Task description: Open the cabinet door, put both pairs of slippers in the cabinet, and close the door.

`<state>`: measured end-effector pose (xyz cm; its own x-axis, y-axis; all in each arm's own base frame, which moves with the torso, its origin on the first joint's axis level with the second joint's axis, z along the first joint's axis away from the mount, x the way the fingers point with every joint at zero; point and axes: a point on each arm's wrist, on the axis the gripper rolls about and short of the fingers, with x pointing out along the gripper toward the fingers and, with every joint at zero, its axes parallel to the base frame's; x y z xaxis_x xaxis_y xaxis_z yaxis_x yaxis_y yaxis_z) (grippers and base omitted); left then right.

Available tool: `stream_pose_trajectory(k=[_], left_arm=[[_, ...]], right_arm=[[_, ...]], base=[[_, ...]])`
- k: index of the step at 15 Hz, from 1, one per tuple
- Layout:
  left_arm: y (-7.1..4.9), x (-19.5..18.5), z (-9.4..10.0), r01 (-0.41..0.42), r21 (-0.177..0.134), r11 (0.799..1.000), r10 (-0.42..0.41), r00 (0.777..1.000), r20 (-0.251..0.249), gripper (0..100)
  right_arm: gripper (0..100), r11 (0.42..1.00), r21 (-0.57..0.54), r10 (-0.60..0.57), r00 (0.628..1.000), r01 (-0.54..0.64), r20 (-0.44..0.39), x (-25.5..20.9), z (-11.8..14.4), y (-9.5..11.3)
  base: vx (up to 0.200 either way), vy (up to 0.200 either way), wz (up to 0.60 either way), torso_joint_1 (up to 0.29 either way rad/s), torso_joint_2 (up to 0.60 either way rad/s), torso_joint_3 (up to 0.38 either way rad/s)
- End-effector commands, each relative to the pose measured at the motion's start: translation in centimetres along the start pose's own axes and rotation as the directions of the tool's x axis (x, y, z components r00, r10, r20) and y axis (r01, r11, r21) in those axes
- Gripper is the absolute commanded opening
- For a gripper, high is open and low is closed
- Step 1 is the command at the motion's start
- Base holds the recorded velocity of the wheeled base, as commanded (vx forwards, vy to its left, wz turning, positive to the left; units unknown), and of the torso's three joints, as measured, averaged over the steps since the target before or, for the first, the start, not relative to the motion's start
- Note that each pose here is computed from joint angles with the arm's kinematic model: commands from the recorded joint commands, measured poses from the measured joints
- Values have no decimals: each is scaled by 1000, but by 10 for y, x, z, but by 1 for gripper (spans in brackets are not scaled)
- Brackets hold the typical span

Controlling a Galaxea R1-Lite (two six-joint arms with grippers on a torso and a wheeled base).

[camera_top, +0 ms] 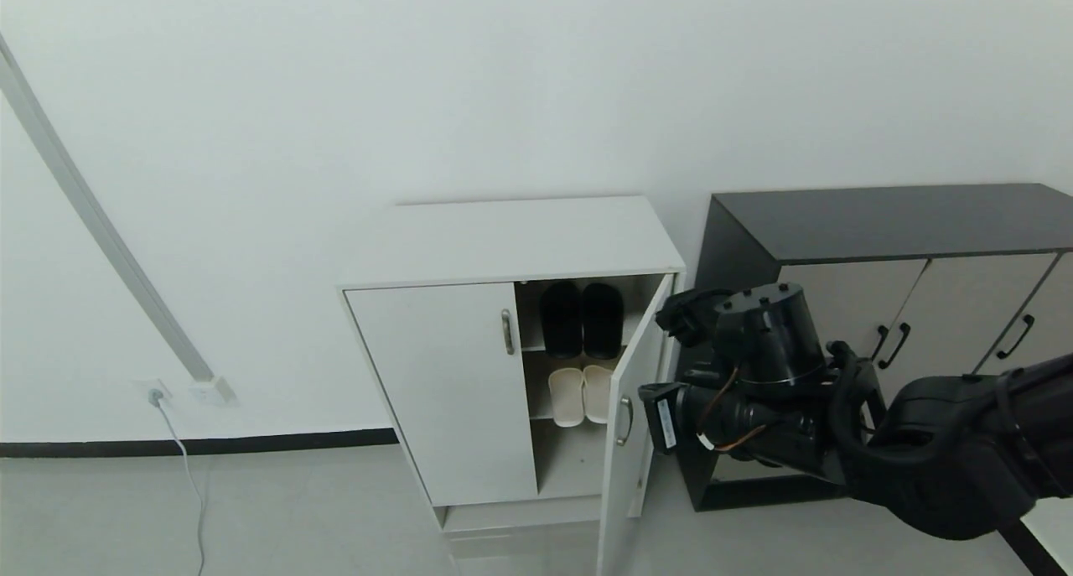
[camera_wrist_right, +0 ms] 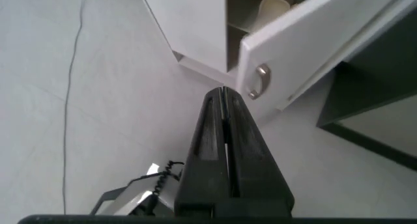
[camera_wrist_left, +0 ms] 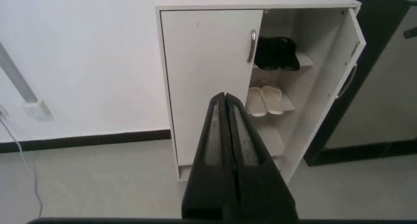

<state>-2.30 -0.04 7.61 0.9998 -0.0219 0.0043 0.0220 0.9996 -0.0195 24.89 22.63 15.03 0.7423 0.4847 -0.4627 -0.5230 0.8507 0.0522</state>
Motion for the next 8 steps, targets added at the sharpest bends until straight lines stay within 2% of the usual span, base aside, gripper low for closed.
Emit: stream_pose_trajectory(k=[1, 7, 8], left_arm=[[0, 0, 0, 3, 0, 1000, -3, 1000, -1, 0], [0, 0, 0, 4, 0, 1000, -4, 1000, -3, 0], [0, 0, 0, 3, 0, 1000, -3, 1000, -1, 0]], right_arm=[[0, 1000, -1, -6, 1000, 6, -2, -16, -4, -4], [0, 1000, -19, -18, 996, 16, -87, -19, -30, -9], [0, 1000, -25, -18, 994, 16, -108, -16, -35, -8]], base=[[200, 0, 0, 12, 2, -2], [200, 0, 0, 5, 2, 3], [0, 0, 0, 0, 0, 0]])
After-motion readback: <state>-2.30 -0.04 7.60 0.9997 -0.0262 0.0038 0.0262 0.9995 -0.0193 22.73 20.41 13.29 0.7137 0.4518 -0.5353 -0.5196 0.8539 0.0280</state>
